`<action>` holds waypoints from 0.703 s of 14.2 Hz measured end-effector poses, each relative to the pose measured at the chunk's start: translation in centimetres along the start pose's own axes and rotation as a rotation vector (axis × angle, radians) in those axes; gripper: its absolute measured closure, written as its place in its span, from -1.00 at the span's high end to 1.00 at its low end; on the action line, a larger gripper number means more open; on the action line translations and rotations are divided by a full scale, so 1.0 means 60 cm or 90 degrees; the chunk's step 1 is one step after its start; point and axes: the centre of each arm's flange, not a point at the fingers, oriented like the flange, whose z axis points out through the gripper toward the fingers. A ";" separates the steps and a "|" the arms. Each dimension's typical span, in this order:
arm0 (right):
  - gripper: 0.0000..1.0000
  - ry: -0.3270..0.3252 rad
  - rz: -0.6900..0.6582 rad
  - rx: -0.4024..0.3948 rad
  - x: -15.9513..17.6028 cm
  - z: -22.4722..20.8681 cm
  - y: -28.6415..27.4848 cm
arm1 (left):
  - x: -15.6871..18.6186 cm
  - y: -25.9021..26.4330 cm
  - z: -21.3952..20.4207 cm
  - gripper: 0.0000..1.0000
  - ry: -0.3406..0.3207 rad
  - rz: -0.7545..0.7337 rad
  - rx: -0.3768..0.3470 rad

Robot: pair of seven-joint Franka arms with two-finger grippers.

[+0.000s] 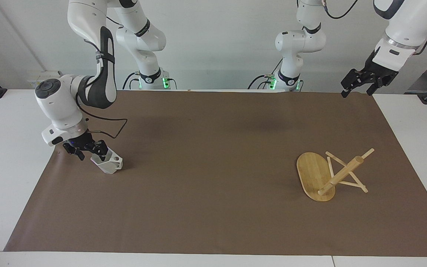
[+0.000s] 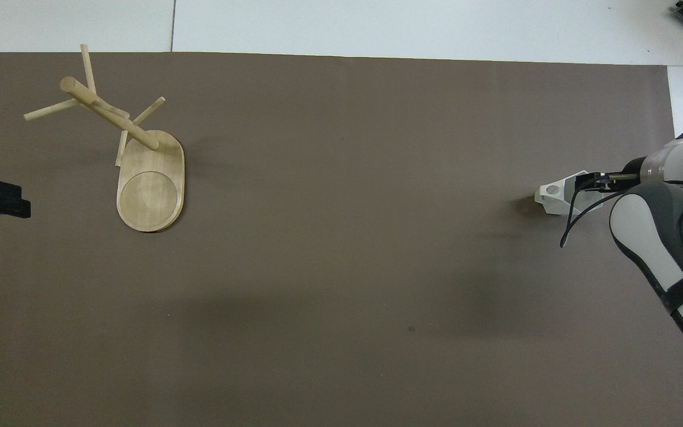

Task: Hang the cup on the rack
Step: 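Reach the right gripper to the white cup's handle and close on it, then lift the white cup by its handle with the right gripper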

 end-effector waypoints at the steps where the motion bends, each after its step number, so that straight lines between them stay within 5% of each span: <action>1: 0.37 0.000 0.000 0.000 0.000 0.000 0.000 | 0.000 0.000 0.000 1.00 0.000 0.000 0.000; 6: -0.44 -0.001 0.000 0.000 0.000 0.001 0.000 | 0.000 0.000 0.000 1.00 0.000 0.000 0.000; 8: -0.53 -0.001 0.000 0.000 -0.001 0.001 0.000 | 0.000 0.000 0.000 1.00 0.000 0.000 0.000; 10: -0.89 0.000 0.000 0.000 -0.001 -0.001 -0.001 | 0.000 0.000 0.000 1.00 0.000 0.000 0.000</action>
